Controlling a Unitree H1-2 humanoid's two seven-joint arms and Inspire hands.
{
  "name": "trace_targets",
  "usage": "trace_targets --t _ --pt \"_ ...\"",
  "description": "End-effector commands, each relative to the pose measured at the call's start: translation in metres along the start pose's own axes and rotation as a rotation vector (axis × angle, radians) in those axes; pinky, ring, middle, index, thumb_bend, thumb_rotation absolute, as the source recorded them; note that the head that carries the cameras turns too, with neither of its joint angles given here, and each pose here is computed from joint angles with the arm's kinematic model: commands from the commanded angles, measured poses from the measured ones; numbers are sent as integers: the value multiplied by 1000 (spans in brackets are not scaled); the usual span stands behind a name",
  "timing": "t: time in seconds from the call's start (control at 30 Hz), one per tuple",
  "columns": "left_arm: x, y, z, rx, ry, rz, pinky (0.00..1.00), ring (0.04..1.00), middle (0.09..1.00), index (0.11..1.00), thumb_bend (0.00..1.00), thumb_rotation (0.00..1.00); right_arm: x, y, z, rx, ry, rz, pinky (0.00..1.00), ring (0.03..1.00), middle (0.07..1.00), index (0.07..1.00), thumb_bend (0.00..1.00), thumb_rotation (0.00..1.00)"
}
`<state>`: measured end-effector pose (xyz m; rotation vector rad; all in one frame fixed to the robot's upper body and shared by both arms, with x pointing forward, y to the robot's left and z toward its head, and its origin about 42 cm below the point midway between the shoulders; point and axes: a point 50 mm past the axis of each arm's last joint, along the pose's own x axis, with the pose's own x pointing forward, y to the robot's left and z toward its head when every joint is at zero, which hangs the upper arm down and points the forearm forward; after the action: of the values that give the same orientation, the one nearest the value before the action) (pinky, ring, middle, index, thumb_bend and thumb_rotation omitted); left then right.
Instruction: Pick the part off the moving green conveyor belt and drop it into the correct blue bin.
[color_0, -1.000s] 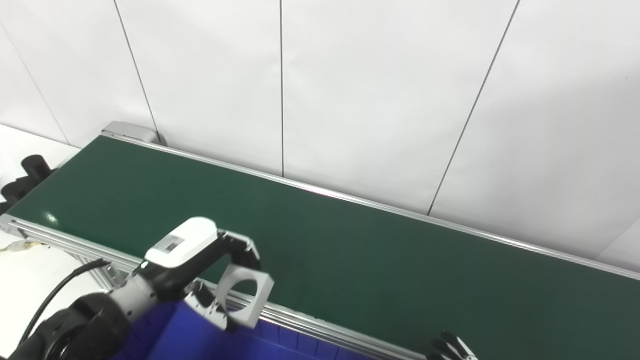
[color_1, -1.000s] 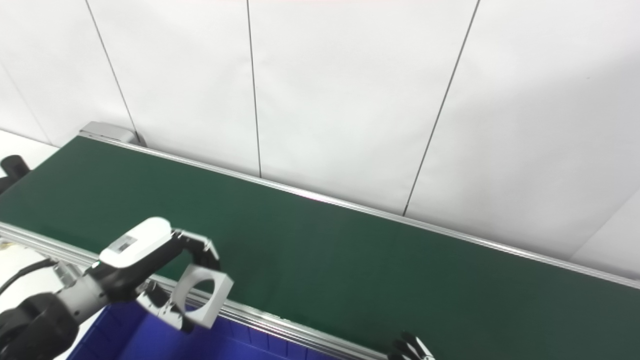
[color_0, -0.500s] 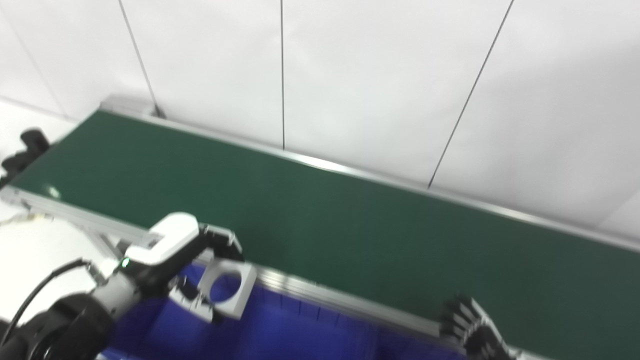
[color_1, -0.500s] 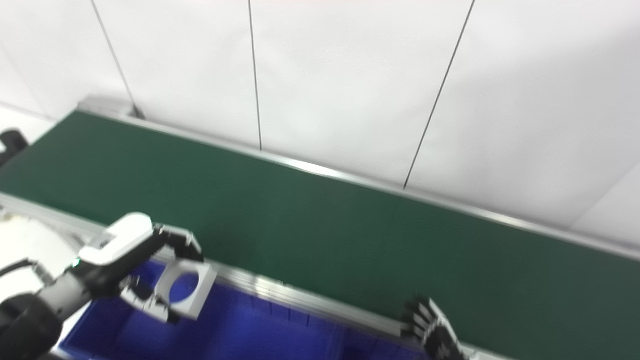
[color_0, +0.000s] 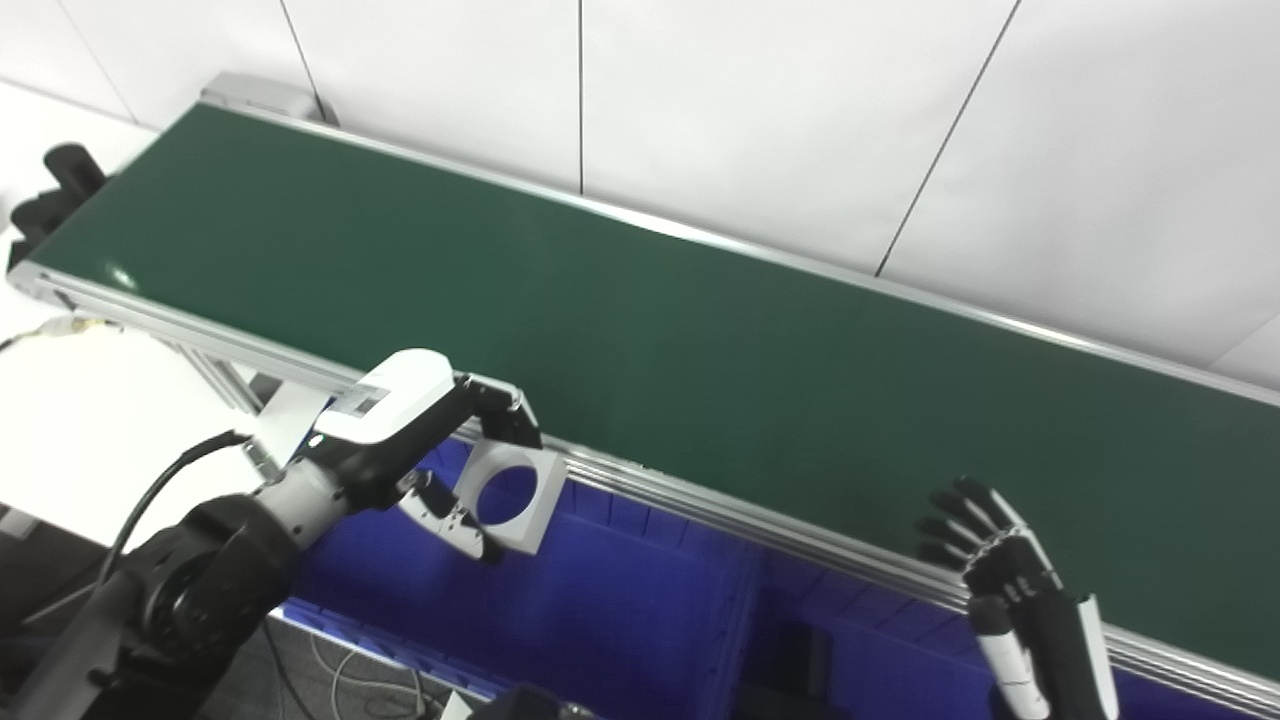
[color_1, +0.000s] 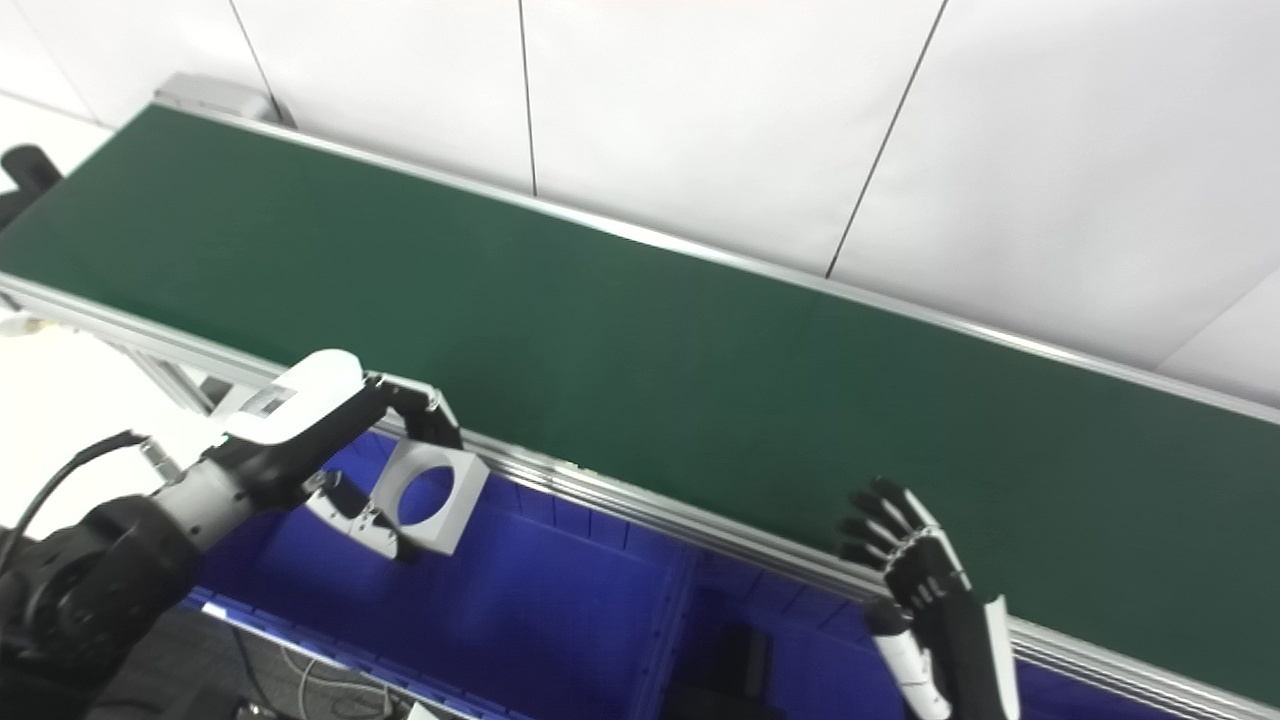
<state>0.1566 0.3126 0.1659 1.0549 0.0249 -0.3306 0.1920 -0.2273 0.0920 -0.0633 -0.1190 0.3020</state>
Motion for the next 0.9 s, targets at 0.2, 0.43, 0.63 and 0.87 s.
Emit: trace_targets --t 0.2,0.43,0.63,0.87 --pt "9 -19 0 0 61 -41 609 498 468 506 519 0 5 -11 15 -10 -26 1 647 735 793 830 693 727" --pt "12 -47 -3 2 95 -61 607 499 469 507 521 0 6 -13 17 -3 -19 0 651 736 795 832 695 727" --pt "15 -63 -7 54 124 -78 623 505 465 507 521 0 7 -14 18 -2 -17 -1 645 734 792 830 684 720" --pt "13 -79 -13 48 154 -105 583 498 456 508 521 0 8 -14 20 3 -21 -3 645 731 791 831 690 719"
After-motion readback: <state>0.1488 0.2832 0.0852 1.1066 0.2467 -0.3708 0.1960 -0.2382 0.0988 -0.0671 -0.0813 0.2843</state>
